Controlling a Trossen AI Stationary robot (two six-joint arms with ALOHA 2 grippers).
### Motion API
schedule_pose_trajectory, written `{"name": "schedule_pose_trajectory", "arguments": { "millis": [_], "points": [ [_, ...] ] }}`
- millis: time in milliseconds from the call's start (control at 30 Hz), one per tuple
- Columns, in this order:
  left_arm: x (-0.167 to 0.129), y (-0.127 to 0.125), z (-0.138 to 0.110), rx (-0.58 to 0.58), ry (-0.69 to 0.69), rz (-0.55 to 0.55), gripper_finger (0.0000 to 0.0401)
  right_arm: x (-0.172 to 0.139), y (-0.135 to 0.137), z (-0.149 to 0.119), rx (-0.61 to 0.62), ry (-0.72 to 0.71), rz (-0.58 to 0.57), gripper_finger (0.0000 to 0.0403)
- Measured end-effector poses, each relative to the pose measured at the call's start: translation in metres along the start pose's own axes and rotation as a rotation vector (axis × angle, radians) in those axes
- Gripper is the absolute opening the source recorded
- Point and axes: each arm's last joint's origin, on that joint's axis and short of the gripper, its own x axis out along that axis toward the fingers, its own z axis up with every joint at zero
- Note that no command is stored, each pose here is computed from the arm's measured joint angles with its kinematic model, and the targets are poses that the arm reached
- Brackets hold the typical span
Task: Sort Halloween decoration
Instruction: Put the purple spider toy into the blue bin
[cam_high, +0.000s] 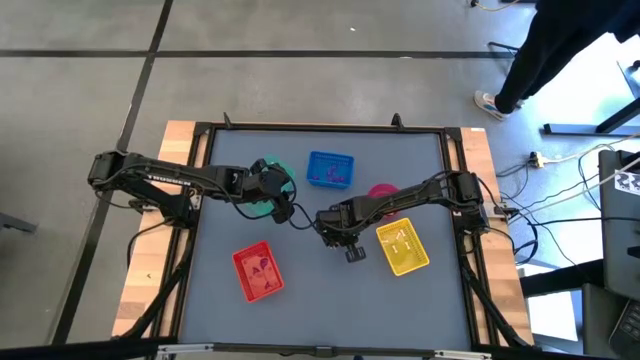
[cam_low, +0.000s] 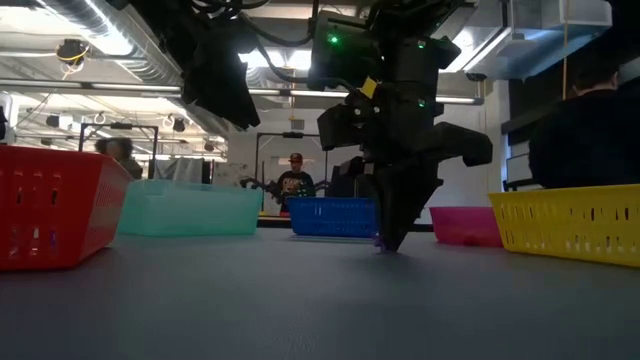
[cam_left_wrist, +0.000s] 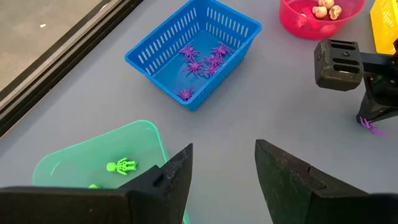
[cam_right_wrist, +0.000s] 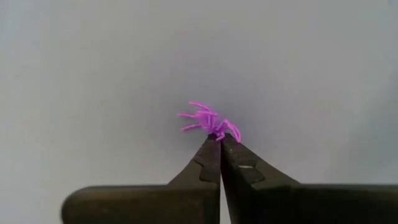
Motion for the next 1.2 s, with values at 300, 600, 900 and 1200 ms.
{"name": "schedule_pose_trajectory", "arguments": {
  "millis": [300,600,900,1200],
  "points": [
    [-0.005,0.001,0.0,0.028,0.01,-0.048,0.0158,-0.003,0.0,0.0,0.0,-0.001,-0.004,0.0001],
    [-0.032,0.011,0.0,0.016,0.008,-0.116,0.0158,-0.041,0.0,0.013,-0.009,0.057,-0.048,0.0],
    [-0.063,0.018,-0.002,0.026,-0.03,-0.181,0.0158,-0.101,0.0,0.035,-0.058,0.02,-0.072,0.0],
    [-0.089,0.027,-0.013,0.136,-0.03,-0.202,0.0158,-0.153,0.001,0.04,-0.075,0.012,-0.149,0.0]
  ]
}}
